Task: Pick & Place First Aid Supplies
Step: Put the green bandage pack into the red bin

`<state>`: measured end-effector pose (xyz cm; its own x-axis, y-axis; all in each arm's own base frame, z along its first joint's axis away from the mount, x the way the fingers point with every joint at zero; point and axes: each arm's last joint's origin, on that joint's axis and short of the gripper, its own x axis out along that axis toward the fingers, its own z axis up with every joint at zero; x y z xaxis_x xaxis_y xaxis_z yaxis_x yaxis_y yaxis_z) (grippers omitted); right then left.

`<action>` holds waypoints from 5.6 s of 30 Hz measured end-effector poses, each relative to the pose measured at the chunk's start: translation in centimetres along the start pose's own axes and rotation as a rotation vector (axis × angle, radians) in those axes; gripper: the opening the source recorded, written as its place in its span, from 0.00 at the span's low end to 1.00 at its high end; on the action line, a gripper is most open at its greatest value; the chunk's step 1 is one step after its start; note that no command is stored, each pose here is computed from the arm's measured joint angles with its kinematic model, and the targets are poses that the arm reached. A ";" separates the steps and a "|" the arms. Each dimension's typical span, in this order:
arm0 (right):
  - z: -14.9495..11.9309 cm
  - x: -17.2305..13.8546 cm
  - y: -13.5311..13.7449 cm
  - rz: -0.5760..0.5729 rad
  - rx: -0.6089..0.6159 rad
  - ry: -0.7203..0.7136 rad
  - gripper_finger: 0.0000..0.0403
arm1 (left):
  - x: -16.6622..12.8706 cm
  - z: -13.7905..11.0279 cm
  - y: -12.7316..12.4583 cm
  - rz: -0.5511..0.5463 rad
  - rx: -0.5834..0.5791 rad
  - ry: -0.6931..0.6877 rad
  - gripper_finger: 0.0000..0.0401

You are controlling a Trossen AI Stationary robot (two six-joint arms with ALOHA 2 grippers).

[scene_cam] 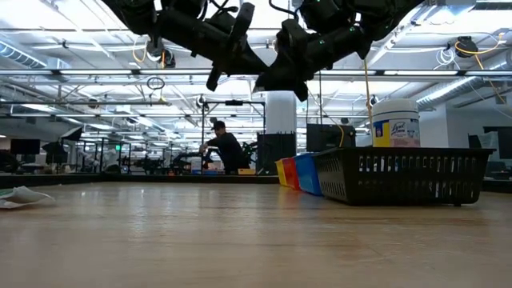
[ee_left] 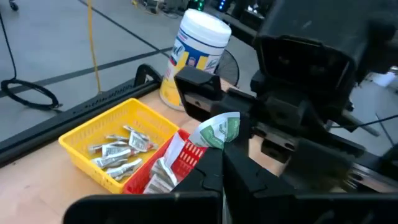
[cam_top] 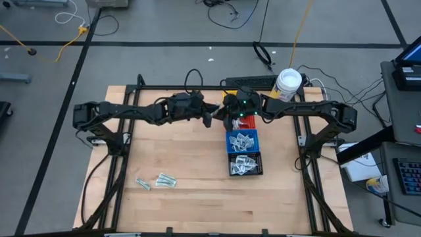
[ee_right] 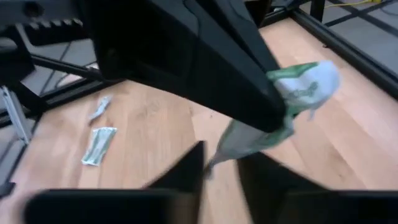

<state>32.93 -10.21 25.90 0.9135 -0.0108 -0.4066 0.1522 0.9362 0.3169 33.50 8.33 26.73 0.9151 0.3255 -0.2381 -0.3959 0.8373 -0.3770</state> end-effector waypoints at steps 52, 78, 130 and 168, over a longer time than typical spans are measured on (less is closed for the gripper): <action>-5.0 -3.2 -4.8 -0.291 -0.453 0.677 0.70 | -10.6 -12.7 -4.1 -0.128 0.295 1.457 0.51; -5.0 -2.1 -2.6 -0.280 -0.410 0.611 0.69 | -18.7 -21.7 -8.4 -0.346 0.696 1.519 0.50; -0.9 -0.4 -0.7 0.171 -0.088 0.122 0.69 | -1.4 -4.1 0.5 -0.007 0.103 -0.005 0.00; -4.5 -3.9 -6.7 -0.239 -0.519 0.646 0.01 | -1.6 -8.0 0.9 -0.227 -0.158 0.773 0.31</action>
<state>26.65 -14.87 21.52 0.4613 -0.1734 -0.8702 -0.0222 0.9782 -0.2067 31.04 5.06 19.65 0.6863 -0.2873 -0.6682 -0.2662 0.7558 -0.5983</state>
